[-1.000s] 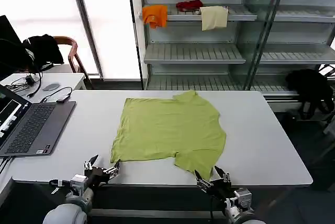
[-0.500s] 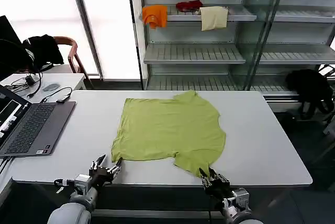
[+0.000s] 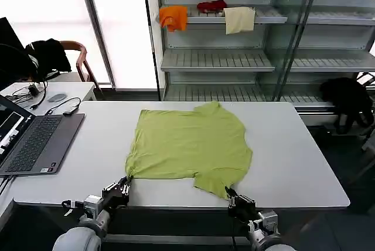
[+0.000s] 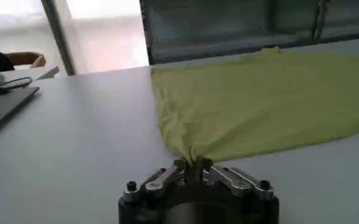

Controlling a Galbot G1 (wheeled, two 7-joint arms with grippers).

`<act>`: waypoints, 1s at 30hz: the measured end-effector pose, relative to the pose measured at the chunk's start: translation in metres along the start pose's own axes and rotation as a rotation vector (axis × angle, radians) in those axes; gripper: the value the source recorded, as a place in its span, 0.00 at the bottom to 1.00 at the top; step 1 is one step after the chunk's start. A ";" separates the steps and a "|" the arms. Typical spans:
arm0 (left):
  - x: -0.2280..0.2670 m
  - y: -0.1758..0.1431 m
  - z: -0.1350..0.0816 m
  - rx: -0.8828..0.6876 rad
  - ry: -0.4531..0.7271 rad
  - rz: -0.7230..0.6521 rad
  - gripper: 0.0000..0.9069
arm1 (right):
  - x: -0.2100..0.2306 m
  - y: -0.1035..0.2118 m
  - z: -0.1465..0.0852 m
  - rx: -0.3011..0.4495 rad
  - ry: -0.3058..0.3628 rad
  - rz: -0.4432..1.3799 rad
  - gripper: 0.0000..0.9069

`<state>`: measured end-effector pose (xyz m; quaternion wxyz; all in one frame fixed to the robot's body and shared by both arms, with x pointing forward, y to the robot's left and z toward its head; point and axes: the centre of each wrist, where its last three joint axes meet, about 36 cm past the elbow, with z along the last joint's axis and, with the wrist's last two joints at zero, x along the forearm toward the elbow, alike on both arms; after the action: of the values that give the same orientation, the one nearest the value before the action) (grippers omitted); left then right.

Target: Fold and organize the clothes.

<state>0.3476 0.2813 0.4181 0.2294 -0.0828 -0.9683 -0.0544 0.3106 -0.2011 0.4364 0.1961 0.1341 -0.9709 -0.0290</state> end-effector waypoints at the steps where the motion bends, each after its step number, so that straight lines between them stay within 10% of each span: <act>1: 0.000 0.001 -0.001 0.002 -0.004 0.001 0.00 | -0.001 0.000 -0.001 -0.002 -0.002 0.003 0.00; 30: -0.041 0.023 -0.055 0.148 -0.162 0.063 0.01 | -0.093 -0.020 -0.062 -0.015 -0.126 0.046 0.00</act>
<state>0.4123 0.2907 0.4501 0.1576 -0.1003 -0.9819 0.0315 0.4222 -0.1955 0.4565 0.1360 0.1081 -0.9840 -0.0401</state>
